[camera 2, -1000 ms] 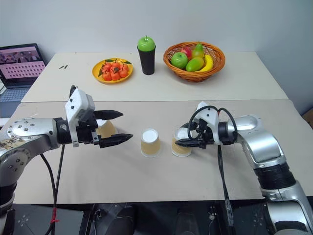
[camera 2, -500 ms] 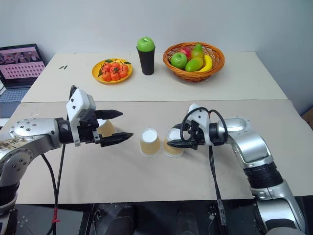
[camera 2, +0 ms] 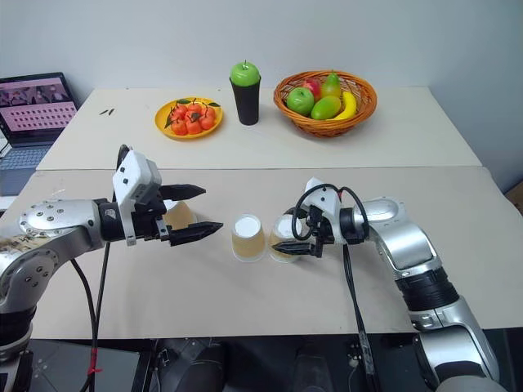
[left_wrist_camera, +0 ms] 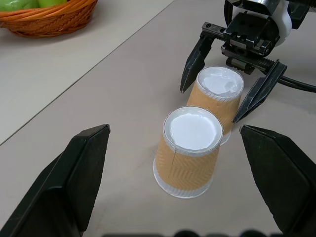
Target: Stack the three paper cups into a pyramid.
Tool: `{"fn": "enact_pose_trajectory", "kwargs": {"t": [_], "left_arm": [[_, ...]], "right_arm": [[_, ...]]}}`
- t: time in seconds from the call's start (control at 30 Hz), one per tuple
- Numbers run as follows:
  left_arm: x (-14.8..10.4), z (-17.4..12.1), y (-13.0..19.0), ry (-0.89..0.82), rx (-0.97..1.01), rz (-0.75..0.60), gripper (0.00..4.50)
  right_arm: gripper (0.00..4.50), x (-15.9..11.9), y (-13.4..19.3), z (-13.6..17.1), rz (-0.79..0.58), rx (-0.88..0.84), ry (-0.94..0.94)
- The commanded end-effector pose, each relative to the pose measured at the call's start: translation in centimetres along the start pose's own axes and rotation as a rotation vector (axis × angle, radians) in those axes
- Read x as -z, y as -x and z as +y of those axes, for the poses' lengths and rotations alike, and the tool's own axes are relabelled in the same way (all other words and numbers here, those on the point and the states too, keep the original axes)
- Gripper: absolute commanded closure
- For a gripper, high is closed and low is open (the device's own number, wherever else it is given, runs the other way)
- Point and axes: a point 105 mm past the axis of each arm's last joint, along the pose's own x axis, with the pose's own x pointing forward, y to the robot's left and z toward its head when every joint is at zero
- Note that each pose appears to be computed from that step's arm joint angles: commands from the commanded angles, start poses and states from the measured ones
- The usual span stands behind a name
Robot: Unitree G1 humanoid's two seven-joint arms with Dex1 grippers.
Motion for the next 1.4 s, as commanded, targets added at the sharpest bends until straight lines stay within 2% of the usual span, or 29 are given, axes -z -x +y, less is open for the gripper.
{"fn": "enact_pose_trajectory", "kwargs": {"t": [0.03,0.17,0.4,0.5,0.6,0.77,0.9,1.03,1.17,1.4], "left_arm": [[-0.8,-0.1,0.3,-0.039,-0.007,-0.034,0.0],[-0.7,-0.1,0.1,-0.037,-0.004,-0.035,0.0],[-0.6,-0.1,0.0,-0.034,-0.002,-0.039,0.0],[-0.6,-0.1,0.0,-0.032,-0.004,-0.039,0.0],[-0.3,0.4,0.5,-0.018,-0.033,-0.037,0.0],[0.3,1.8,3.1,0.022,-0.134,-0.011,0.0],[1.7,3.5,5.4,0.079,-0.31,-0.028,0.0],[4.5,4.0,7.4,0.144,-0.442,-0.047,0.0],[7.0,2.6,8.5,0.149,-0.462,-0.007,0.0],[10.3,2.4,9.0,0.17,-0.559,-0.011,0.0]], "right_arm": [[0.03,-2.3,1.2,-0.4,-0.063,0.025,0.056],[0.03,-3.9,2.5,-0.5,-0.097,0.034,0.067],[0.03,-8.6,6.9,0.9,-0.208,-0.016,0.066],[0.03,-9.7,8.1,1.7,-0.221,-0.032,0.084],[0.03,-9.3,9.7,0.4,-0.179,0.061,0.083],[0.03,-7.6,11.6,-1.4,-0.11,0.176,0.067],[0.03,-7.7,12.1,-3.2,-0.129,0.249,0.054],[0.03,-7.8,12.2,-3.7,-0.118,0.226,0.058],[0.03,-7.4,12.9,-3.4,-0.08,0.175,0.054],[0.03,-7.2,13.3,-0.6,-0.071,0.026,-0.017]]}}
